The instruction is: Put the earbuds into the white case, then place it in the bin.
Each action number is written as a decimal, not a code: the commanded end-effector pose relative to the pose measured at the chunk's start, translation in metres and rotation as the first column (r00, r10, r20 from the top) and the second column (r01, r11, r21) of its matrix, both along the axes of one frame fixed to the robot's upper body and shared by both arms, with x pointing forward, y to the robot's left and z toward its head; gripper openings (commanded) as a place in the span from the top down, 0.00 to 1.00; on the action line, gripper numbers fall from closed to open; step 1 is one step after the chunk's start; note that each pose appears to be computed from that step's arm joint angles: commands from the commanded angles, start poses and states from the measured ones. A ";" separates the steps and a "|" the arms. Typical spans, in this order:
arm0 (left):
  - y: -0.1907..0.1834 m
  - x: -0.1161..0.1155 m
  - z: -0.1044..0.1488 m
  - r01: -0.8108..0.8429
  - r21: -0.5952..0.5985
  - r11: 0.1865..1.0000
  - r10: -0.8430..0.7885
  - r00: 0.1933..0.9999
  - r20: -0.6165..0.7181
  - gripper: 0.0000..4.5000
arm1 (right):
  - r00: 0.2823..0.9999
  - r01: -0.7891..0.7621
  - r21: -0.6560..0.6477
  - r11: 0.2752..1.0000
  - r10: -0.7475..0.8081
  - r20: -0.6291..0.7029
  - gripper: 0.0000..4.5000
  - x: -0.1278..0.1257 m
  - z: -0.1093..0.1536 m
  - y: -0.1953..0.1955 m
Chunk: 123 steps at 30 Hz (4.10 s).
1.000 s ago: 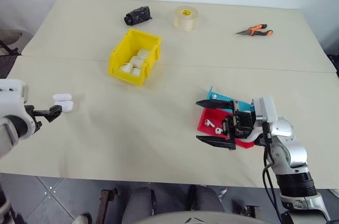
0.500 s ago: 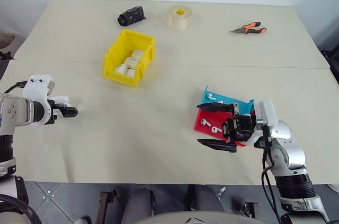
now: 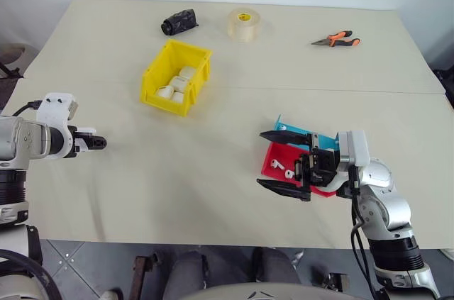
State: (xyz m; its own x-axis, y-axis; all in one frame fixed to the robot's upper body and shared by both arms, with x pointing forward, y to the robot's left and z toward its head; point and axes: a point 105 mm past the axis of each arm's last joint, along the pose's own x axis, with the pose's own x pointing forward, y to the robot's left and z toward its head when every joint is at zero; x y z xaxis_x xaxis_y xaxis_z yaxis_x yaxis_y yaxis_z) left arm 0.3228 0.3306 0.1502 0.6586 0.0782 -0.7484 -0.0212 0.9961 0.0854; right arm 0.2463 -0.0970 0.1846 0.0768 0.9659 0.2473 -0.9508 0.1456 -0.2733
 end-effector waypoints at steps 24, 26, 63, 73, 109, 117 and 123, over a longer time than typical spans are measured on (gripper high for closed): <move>-0.096 -0.056 0.060 0.720 0.106 0.686 -0.559 0.429 0.710 0.38 | 0.998 0.064 -0.054 0.996 -0.063 0.024 0.00 0.008 0.003 -0.026; -0.116 -0.067 0.064 0.778 0.175 0.603 -0.584 0.281 0.761 0.38 | 0.996 0.083 -0.068 0.994 -0.082 0.023 0.00 0.010 0.002 -0.032; -0.271 -0.070 0.020 0.886 0.461 0.055 -0.483 -0.381 0.789 0.38 | 0.800 0.298 -0.749 0.592 -0.583 -0.142 0.00 -0.016 -0.043 -0.075; -0.272 -0.069 0.019 0.882 0.466 0.066 -0.504 -0.374 0.778 0.38 | 0.811 0.296 -0.846 0.444 -0.584 -0.023 0.00 0.010 -0.046 -0.055; -0.273 -0.073 0.020 0.885 0.456 0.094 -0.511 -0.350 0.785 0.38 | 0.850 0.245 -0.906 0.344 -0.527 0.030 0.19 0.026 -0.051 -0.047; -0.273 -0.074 0.020 0.886 0.452 0.099 -0.510 -0.345 0.788 0.38 | 0.857 0.248 -0.910 0.332 -0.513 0.046 0.23 0.025 -0.052 -0.048; -0.273 -0.074 0.020 0.887 0.451 0.099 -0.510 -0.344 0.788 0.38 | 0.862 0.243 -0.913 0.328 -0.505 0.048 0.45 0.024 -0.054 -0.047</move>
State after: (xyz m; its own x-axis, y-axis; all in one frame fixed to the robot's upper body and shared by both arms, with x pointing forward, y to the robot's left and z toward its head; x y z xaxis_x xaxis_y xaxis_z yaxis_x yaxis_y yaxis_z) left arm 0.2545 0.0592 0.1638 0.0900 -0.9695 0.2281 0.8760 0.1860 0.4449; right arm 0.2730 -0.1476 0.1294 0.4152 0.4681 -0.7801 -0.8995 0.3396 -0.2750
